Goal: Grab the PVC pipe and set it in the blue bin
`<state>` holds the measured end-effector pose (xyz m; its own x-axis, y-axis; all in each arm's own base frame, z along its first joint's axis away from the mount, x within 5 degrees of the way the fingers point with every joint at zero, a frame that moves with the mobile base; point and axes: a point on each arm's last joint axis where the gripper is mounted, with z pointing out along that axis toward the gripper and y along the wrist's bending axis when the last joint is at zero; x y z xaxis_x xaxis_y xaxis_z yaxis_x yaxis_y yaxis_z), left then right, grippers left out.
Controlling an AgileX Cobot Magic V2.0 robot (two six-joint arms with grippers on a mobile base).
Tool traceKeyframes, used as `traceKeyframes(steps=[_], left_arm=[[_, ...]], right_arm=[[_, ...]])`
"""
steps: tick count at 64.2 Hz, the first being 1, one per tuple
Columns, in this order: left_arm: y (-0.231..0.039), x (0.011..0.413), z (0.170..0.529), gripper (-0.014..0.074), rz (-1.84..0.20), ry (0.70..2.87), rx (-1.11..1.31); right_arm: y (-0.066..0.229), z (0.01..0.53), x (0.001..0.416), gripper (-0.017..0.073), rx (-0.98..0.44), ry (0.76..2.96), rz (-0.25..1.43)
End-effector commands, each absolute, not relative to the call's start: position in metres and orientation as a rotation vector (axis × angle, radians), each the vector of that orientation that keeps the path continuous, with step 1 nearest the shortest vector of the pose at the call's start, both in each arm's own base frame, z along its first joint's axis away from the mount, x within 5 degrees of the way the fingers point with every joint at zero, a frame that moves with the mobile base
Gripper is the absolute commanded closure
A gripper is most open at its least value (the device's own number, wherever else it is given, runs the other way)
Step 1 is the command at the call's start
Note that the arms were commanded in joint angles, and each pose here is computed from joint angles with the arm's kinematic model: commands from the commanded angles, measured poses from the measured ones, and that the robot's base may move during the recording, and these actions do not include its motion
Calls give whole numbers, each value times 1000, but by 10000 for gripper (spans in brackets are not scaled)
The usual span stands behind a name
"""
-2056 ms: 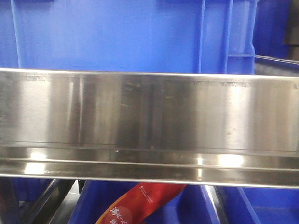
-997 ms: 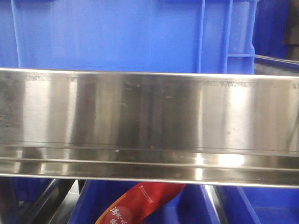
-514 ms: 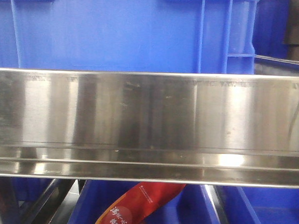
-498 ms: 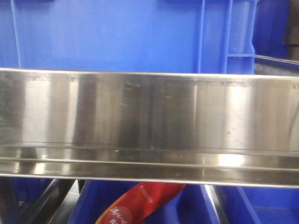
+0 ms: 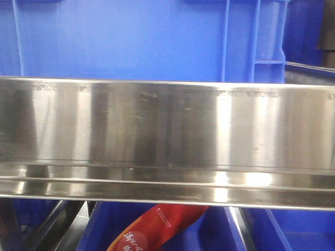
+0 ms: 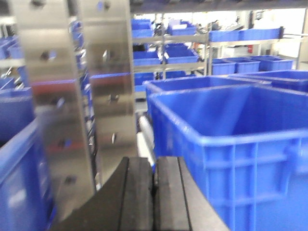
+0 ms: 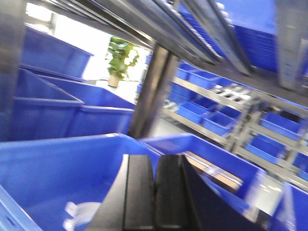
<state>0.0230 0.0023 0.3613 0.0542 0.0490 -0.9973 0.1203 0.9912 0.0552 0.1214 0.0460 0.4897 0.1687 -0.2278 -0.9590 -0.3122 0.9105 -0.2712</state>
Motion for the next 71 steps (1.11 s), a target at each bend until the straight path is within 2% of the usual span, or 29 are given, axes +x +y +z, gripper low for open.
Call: traceKeyframes(steps=[1, 20, 31, 45, 71], left_arm=[[4, 14, 356, 704, -67, 1520, 116], [6, 0, 338, 704, -101, 1515, 102], [6, 2, 320, 704, -95, 1614, 103], [4, 9, 306, 704, -88, 1656, 112], [-4, 32, 271, 704, -146, 1643, 115]], right_arm=[[36, 485, 110, 722, -426, 1423, 9], [12, 450, 77, 722, -325, 1457, -56], [-7, 429, 54, 722, -226, 1500, -100], [-19, 405, 28, 722, -213, 1450, -128], [-30, 344, 3, 722, -180, 1432, -118]])
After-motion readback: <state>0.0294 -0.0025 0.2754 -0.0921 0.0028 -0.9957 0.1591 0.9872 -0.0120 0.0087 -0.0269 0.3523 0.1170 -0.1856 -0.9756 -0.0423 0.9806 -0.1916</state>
